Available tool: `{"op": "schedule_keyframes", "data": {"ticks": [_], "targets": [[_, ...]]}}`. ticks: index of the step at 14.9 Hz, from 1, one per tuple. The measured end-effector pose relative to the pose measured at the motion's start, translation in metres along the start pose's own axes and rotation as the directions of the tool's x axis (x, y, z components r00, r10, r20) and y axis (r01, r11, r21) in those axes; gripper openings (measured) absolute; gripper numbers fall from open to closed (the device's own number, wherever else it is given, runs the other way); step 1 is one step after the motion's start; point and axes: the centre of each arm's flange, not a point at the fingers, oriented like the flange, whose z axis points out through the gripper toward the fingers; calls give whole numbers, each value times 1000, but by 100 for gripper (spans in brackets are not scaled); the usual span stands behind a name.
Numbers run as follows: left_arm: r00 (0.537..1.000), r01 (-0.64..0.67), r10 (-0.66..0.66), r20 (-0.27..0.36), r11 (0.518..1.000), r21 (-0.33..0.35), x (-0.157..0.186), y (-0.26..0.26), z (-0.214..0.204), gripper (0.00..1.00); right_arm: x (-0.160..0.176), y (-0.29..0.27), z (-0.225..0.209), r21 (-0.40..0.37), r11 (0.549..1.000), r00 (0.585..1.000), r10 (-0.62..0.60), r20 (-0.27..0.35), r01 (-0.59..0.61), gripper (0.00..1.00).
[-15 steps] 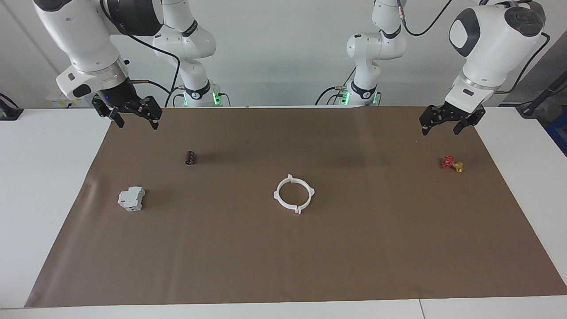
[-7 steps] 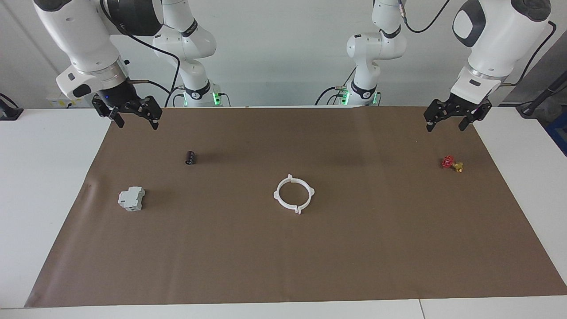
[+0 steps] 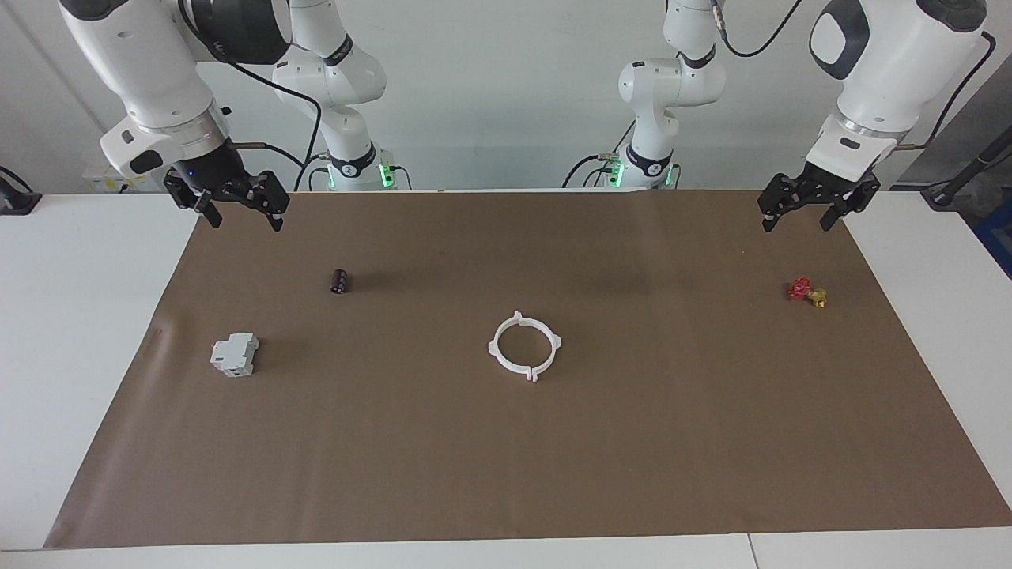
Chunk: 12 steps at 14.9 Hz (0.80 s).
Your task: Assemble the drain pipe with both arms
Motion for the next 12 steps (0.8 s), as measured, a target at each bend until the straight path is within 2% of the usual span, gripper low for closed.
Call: {"op": "schedule_keyframes", "data": {"ticks": [3, 12], "targets": [[999, 1, -1, 53, 1000, -3, -11, 0, -15, 100, 0, 0, 0, 0, 1000, 1000, 0, 0, 0, 100], [998, 1, 0, 65, 1000, -4, -14, 0, -22, 100, 0, 0, 0, 0, 1000, 1000, 0, 0, 0, 100]]}}
